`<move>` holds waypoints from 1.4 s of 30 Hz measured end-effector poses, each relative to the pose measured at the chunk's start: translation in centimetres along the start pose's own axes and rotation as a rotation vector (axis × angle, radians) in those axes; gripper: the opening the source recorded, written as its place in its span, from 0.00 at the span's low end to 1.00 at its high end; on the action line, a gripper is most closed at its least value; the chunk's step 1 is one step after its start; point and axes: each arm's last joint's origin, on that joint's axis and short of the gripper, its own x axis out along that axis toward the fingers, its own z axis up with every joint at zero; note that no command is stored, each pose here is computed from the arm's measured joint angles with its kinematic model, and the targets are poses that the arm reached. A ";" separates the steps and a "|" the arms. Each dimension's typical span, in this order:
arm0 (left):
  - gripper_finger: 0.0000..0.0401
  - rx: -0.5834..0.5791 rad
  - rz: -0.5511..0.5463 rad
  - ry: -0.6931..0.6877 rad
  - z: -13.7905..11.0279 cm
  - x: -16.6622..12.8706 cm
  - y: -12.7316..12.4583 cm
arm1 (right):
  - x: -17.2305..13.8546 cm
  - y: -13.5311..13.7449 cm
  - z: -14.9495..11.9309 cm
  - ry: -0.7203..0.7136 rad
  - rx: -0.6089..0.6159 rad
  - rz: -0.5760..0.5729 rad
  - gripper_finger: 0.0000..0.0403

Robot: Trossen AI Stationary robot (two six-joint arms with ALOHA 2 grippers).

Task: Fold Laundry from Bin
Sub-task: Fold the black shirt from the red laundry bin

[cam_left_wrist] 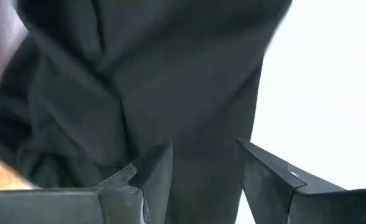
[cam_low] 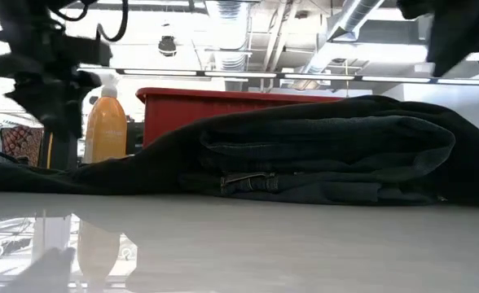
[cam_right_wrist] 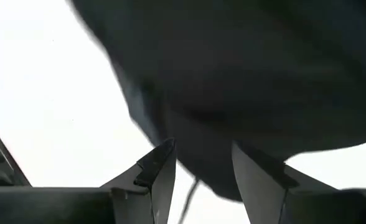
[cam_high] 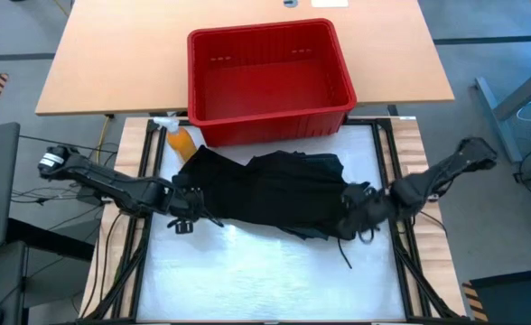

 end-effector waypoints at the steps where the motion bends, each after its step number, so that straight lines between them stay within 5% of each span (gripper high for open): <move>1: 0.41 0.014 -0.001 0.021 -0.1 0.2 -0.2 | 0.3 0.5 -0.7 0.018 -0.051 -0.005 0.45; 13: 0.41 0.075 0.080 0.200 0.1 3.8 -1.8 | 5.5 3.8 -8.0 0.140 -0.365 -0.216 0.47; 29: 0.38 -0.018 0.178 0.222 0.2 5.6 -2.3 | 10.7 1.7 -9.7 0.065 -0.361 -0.514 0.46; 32: 0.27 -0.072 0.185 0.239 -0.5 6.1 -2.2 | 11.2 0.9 -9.7 0.076 -0.343 -0.559 0.36; 36: 0.05 -0.150 0.182 0.255 -1.8 6.9 -2.1 | 10.0 0.9 -9.3 0.127 -0.397 -0.565 0.07; 42: 0.00 -0.205 0.179 0.234 -2.2 7.3 -2.2 | 5.1 1.8 -7.7 0.295 -0.491 -0.575 0.06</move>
